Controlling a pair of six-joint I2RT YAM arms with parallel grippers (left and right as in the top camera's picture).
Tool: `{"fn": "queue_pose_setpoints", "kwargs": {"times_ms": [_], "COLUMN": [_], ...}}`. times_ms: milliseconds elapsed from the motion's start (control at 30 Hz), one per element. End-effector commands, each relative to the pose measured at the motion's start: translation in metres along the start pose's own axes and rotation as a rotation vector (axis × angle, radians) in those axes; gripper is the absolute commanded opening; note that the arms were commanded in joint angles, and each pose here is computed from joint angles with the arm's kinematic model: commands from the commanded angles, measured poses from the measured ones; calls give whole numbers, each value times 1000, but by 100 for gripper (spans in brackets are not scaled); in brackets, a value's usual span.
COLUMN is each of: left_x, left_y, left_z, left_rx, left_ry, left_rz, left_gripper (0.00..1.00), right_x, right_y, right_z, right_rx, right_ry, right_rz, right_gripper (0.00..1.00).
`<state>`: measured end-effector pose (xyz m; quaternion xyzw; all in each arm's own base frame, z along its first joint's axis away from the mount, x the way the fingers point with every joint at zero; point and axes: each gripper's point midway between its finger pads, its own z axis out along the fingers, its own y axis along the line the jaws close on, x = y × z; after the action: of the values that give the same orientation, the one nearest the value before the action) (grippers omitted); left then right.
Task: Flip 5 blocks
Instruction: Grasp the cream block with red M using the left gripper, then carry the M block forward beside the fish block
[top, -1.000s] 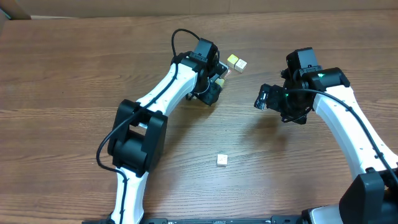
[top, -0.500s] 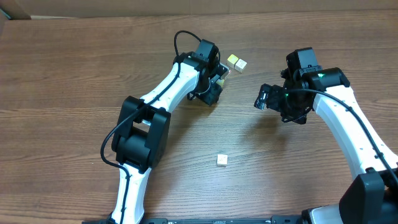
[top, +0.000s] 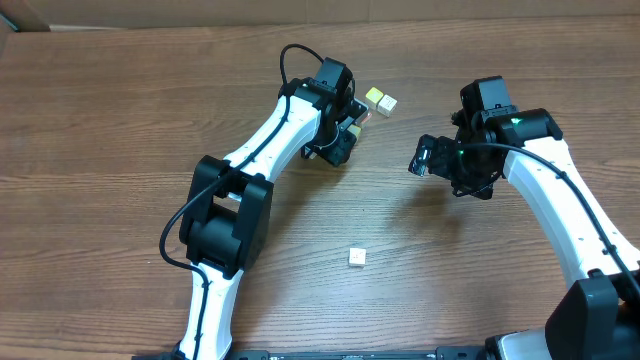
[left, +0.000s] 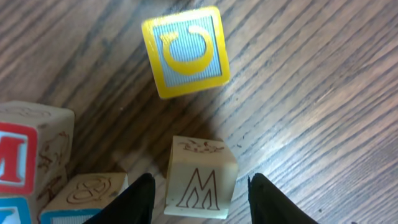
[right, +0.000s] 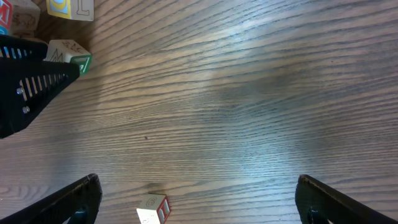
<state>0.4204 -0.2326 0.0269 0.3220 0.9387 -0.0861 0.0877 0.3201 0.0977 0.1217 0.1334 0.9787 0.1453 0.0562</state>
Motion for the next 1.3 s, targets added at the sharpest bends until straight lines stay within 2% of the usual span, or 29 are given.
{"fn": "queue_pose_setpoints", "kwargs": {"times_ms": [0, 133, 300, 500, 767, 1067, 1267], "left_x": [-5, -4, -4, -4, -12, -9, 18], "left_y": [-3, -3, -3, -3, 4, 9, -3], "left_z": [1, 1, 1, 1, -18, -71, -117], "left_rx": [5, 6, 6, 7, -6, -13, -9], "left_ry": [-5, -2, -1, 1, -11, -34, 9], "left_rz": [12, 11, 11, 6, -116, -243, -312], "left_gripper": [44, 38, 25, 22, 4, 4, 5], "right_x": [-6, -5, -4, -4, -4, -3, -2], "right_y": [7, 6, 6, 6, 5, 5, 4], "right_z": [-8, -8, -8, -8, -8, -8, -8], "right_rx": [-21, -19, -18, -18, -17, -12, -8], "right_ry": [-25, -20, -20, -19, -16, -16, -9], "right_rz": [-14, -13, -13, -12, -12, -12, -14], "right_gripper": [100, 100, 100, 100, 100, 100, 100]}}
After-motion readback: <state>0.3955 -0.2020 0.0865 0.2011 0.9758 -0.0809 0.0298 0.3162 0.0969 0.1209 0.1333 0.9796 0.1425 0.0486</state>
